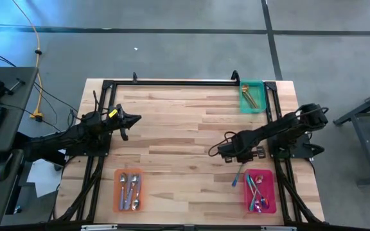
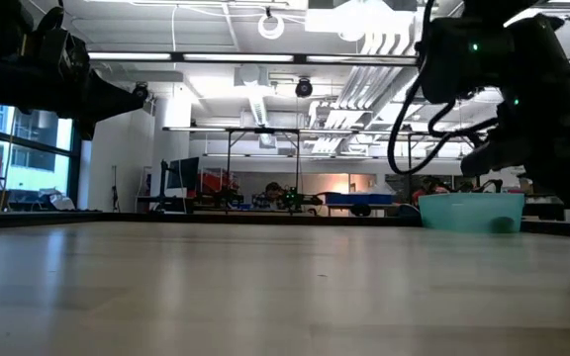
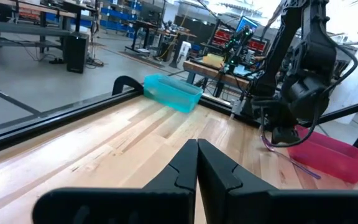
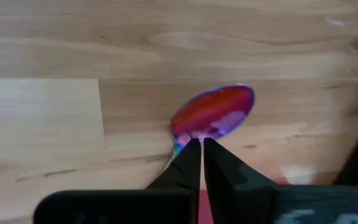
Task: Sort silverware by color (type)
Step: Put the blue spoon into the red bin
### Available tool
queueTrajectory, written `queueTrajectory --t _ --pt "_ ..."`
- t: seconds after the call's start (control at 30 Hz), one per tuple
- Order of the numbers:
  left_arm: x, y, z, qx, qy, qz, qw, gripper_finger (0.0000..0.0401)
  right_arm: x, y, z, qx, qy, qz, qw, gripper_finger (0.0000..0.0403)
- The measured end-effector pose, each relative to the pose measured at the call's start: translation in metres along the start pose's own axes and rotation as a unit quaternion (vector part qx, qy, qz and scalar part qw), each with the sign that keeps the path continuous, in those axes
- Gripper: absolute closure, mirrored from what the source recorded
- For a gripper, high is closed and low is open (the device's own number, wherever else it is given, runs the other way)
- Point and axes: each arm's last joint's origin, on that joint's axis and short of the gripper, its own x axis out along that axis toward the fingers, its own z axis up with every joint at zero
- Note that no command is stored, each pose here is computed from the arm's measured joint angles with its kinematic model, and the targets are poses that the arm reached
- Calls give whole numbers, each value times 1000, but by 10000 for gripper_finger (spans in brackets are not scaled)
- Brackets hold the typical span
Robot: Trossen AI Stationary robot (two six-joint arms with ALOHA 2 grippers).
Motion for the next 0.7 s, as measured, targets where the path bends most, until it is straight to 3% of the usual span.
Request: queueTrajectory --t 0.3,0.4,0.6,0.7 --pt "0 0 0 0 0 0 1000 401 16 0 4 7 -8 38 999 402" --pt "0 0 0 0 0 0 1000 401 14 7 4 1 -15 75 997 402" --pt "0 0 0 0 0 0 1000 401 7 32 3 -15 -48 207 977 402" --pt "0 0 0 0 1 0 1000 401 -2 38 4 -9 -71 216 974 401"
